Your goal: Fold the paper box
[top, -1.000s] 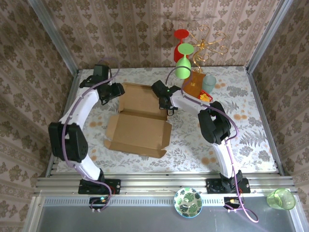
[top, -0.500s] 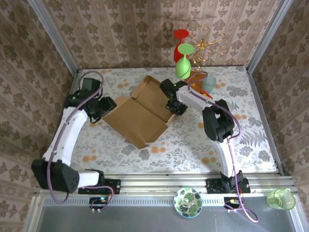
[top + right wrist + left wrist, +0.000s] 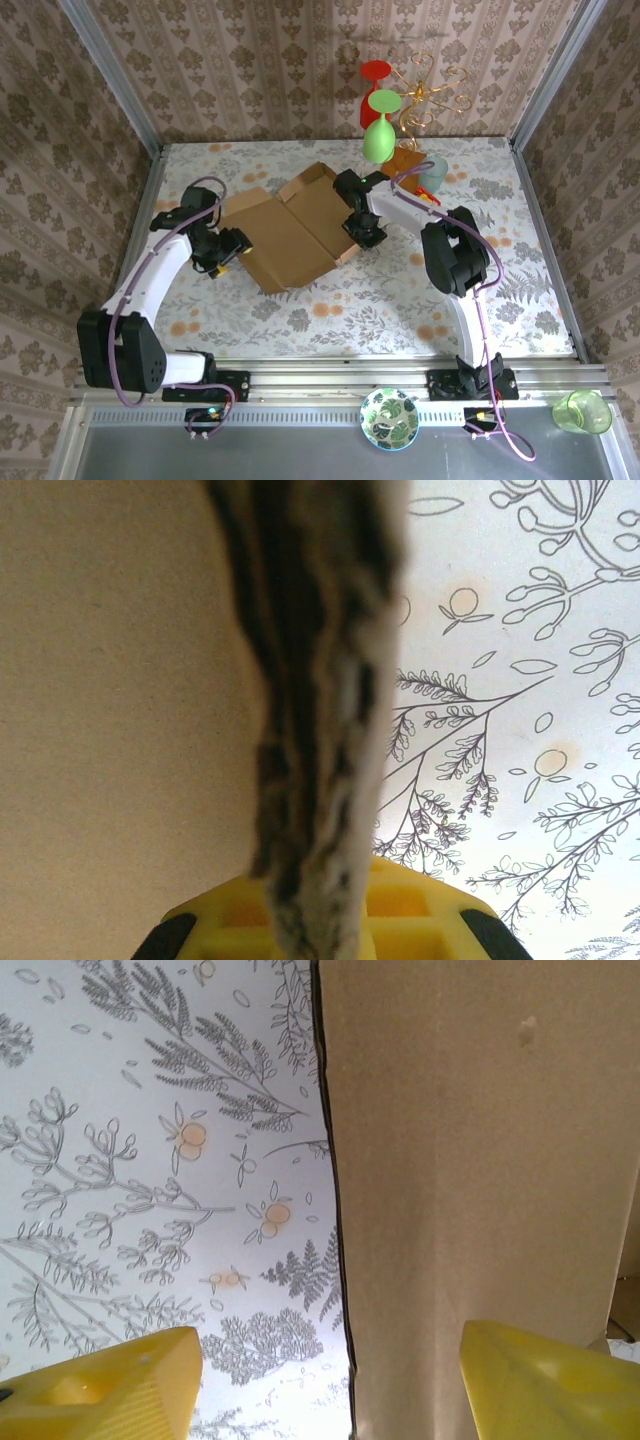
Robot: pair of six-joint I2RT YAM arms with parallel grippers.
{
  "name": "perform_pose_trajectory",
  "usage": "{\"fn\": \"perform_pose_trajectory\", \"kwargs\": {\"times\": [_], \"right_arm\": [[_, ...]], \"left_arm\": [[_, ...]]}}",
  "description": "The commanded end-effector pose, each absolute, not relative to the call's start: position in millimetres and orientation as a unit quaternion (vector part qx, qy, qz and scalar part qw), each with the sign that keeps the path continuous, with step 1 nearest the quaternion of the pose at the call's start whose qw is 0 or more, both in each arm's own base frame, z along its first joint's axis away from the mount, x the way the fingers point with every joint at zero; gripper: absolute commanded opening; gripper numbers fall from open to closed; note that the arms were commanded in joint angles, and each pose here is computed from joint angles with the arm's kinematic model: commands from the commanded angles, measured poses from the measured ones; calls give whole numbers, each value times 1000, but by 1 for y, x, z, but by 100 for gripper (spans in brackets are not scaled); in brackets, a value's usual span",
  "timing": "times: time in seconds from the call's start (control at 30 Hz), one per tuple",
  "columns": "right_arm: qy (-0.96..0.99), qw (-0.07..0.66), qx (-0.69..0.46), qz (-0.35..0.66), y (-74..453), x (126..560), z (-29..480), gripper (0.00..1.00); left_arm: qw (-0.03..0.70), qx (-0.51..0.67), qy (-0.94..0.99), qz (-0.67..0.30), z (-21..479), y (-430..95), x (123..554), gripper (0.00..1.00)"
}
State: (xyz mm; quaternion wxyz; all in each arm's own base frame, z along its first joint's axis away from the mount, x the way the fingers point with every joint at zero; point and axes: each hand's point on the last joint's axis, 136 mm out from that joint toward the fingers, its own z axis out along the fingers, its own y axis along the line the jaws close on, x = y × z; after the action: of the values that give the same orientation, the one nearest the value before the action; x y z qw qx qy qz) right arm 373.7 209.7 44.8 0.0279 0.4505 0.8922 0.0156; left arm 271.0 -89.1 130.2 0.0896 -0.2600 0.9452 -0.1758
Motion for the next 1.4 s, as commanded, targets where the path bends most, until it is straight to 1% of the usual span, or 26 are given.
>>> {"fn": "perform_pose_trajectory", "kwargs": {"times": [0.0, 0.13, 0.2, 0.23, 0.37, 0.4, 0.5, 0.53, 0.6, 0.63, 0.73, 0.87, 0.97, 1.0, 1.07, 1.13, 1.17, 1.23, 1.27, 1.33, 1.37], "right_arm": [[882, 21, 470, 32, 210, 368, 56, 0], [880, 16, 474, 35, 211, 366, 54, 0], [877, 11, 478, 41, 214, 364, 53, 0], [876, 11, 480, 42, 214, 363, 53, 0], [872, 8, 486, 52, 220, 357, 56, 0], [871, 5, 488, 58, 223, 356, 57, 0], [868, 4, 491, 76, 231, 348, 65, 39], [870, 9, 487, 82, 234, 346, 72, 48], [873, 19, 479, 91, 236, 342, 88, 58], [874, 27, 474, 103, 239, 341, 99, 62], [876, 63, 456, 146, 247, 340, 135, 66], [884, 92, 416, 190, 254, 340, 168, 67], [893, 130, 371, 219, 254, 342, 188, 67], [899, 153, 342, 228, 254, 345, 197, 66], [905, 225, 264, 244, 253, 358, 219, 63], [894, 320, 147, 277, 262, 378, 245, 61], [885, 354, 95, 289, 265, 385, 253, 60], [848, 436, -21, 300, 268, 397, 272, 59], [833, 467, -63, 290, 267, 400, 278, 59], [795, 532, -153, 249, 259, 407, 286, 60], [779, 550, -182, 240, 256, 411, 289, 61]], "left_arm": [[104, -249, 941, -205, 123, -99, 282, 64], [106, -250, 941, -202, 118, -106, 292, 52], [109, -250, 943, -190, 117, -106, 298, 44], [112, -248, 944, -187, 117, -106, 300, 38], [133, -219, 957, -136, 128, -96, 308, 0], [136, -205, 962, -114, 134, -91, 308, 0], [139, -155, 977, -41, 151, -76, 311, 0], [141, -131, 981, -22, 157, -73, 313, 0], [143, -89, 986, 6, 166, -68, 318, 0], [144, -70, 987, 21, 171, -65, 321, 0], [137, -4, 989, 55, 179, -61, 329, 0], [149, 52, 982, 100, 199, -59, 346, 0], [169, 99, 972, 126, 214, -64, 359, 0], [175, 123, 969, 125, 219, -70, 363, 0], [192, 173, 958, 120, 228, -84, 370, 0], [207, 237, 942, 112, 237, -101, 375, 0], [211, 269, 933, 114, 240, -109, 376, 0], [210, 341, 905, 145, 244, -121, 378, 0], [209, 358, 896, 163, 245, -119, 381, 0], [214, 411, 869, 174, 247, -136, 380, 0], [216, 427, 860, 176, 248, -140, 381, 0]]}}
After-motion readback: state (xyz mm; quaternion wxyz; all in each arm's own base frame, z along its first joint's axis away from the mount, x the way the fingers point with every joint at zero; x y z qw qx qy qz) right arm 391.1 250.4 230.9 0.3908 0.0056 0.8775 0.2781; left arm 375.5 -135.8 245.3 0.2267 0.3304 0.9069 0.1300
